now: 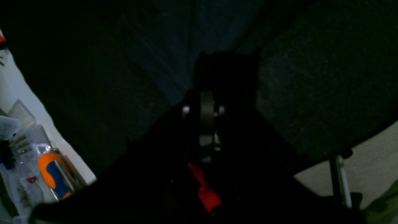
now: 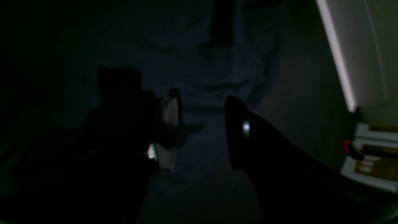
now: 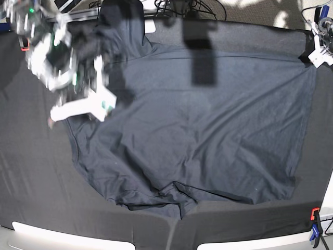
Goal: Layout the t-shirt on the table in an organized manner, then fold the t-shirt properly
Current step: 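Raise the right gripper back toward the collar of the shirt, then grasp the collar edge with the right gripper beside the left gripper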
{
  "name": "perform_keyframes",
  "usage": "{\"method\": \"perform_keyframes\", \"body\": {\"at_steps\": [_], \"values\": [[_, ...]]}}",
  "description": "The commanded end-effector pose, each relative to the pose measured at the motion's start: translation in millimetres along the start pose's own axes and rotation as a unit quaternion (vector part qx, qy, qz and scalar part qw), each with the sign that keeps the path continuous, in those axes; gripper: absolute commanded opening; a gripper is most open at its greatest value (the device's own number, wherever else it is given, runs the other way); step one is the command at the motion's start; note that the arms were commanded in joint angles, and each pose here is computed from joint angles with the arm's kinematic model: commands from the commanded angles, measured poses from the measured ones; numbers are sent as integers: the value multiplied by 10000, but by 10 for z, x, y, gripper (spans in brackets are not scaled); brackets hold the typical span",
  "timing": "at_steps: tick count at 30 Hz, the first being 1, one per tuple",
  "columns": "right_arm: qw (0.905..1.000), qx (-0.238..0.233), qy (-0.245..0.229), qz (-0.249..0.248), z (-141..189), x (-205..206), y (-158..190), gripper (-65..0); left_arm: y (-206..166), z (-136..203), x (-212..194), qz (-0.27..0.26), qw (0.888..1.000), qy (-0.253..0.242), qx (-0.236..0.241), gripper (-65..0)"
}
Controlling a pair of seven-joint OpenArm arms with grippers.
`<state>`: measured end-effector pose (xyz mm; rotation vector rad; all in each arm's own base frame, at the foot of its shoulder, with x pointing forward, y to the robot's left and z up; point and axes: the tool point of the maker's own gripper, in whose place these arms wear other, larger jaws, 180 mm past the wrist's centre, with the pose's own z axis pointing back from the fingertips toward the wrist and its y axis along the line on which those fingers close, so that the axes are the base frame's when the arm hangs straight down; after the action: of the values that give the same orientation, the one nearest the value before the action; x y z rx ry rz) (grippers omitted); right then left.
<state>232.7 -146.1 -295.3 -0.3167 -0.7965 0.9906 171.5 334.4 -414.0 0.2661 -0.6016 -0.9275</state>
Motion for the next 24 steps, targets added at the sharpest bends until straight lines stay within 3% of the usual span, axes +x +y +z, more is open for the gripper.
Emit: {"method": "perform_keyframes", "body": {"at_steps": [1, 10, 15, 24], "values": [[9999, -90, -93, 107, 84, 40, -23, -405, 107, 38, -8, -96, 9999, 10, 115, -650], [9968, 188, 686, 367, 264, -374, 333, -404, 111, 39, -5, -101, 9999, 7, 118, -650], [9902, 294, 1260, 518, 313, -587, 368, -404, 126, 39, 46, -117, 9998, -126, 128, -650], [9763, 756, 1657, 1167, 464, -886, 515, -404, 126, 40, 59, -118, 9997, -164, 129, -650]]}}
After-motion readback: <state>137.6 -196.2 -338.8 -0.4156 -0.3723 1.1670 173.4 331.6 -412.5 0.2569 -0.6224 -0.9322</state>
